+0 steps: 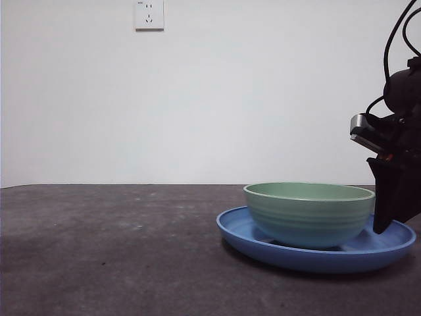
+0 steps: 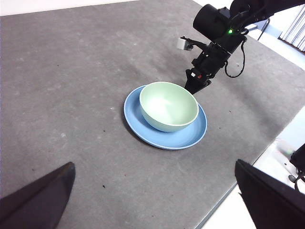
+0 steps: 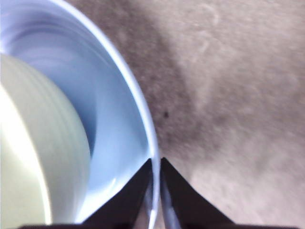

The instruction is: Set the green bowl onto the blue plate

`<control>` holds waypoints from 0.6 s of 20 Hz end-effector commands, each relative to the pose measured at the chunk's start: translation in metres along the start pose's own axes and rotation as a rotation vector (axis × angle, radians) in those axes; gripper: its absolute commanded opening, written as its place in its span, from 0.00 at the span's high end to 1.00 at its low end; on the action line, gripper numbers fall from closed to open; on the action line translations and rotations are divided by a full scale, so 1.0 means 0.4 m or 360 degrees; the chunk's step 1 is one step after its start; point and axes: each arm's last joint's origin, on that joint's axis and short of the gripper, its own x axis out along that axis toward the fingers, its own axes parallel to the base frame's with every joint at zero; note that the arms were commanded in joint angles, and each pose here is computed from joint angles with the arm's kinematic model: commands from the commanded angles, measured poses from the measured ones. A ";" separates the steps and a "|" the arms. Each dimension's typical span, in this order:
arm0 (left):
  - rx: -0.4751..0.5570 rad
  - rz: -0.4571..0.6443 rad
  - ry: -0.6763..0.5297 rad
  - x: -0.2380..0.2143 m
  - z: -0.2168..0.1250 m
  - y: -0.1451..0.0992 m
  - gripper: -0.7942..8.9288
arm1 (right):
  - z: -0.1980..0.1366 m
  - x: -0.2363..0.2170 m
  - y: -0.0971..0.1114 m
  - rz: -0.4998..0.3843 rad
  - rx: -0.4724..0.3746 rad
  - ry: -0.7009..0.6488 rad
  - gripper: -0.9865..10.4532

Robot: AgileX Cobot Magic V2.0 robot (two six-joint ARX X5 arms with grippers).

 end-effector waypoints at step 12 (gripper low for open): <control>0.0008 -0.0012 -0.0026 -0.003 0.008 -0.003 0.30 | 0.071 0.015 0.226 0.0105 -0.0214 -0.0053 0.90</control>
